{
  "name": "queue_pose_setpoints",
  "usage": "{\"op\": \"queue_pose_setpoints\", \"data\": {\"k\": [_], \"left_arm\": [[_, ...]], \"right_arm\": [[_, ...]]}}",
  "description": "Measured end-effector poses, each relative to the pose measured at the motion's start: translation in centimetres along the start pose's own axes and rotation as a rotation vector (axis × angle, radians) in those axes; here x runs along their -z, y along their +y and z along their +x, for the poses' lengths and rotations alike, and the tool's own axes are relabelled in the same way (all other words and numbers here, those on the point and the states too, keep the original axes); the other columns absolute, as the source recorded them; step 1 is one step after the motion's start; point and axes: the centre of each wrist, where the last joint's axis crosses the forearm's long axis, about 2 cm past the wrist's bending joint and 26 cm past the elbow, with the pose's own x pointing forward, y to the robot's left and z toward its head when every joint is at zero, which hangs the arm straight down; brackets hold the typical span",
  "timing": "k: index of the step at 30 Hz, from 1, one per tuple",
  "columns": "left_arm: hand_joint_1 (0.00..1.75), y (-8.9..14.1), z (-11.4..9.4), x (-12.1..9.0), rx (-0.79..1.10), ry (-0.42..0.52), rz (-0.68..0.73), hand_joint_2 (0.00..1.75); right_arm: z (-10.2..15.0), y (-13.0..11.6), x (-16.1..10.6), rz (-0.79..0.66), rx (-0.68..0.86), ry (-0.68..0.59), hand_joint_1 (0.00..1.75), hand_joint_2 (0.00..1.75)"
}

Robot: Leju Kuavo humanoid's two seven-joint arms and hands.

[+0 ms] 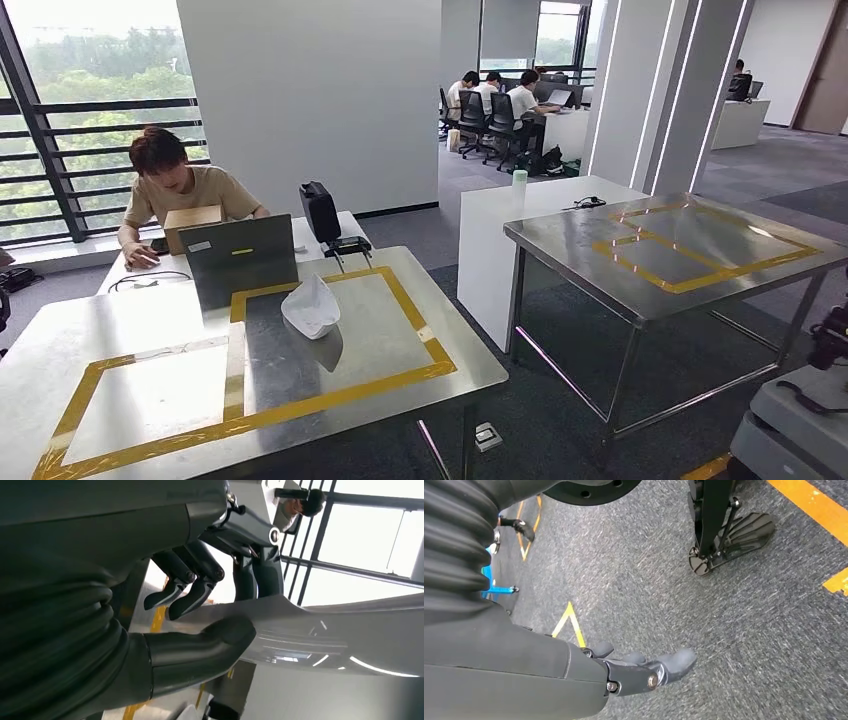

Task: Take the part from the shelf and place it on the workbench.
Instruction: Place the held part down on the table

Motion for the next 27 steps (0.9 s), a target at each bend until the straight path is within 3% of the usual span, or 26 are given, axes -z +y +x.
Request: {"op": "queue_pose_setpoints", "data": {"k": [6, 11, 27], "left_arm": [[1.75, -0.1, 0.1, 0.0, -0.002, -0.005, -0.002, 1.75], [1.75, -0.5, 0.0, 0.1, -0.009, -0.001, -0.009, 1.75], [1.75, -0.7, -0.5, 0.0, -0.002, 0.013, -0.016, 1.75]], "right_arm": [[0.1, 0.8, 0.0, 0.025, 0.032, 0.063, 0.0, 1.75], [-0.4, 2.4, 0.0, 0.015, 0.02, 0.041, 0.0, 1.75], [-0.4, 1.9, 0.0, 0.016, 0.011, 0.032, 0.0, 1.75]]}}
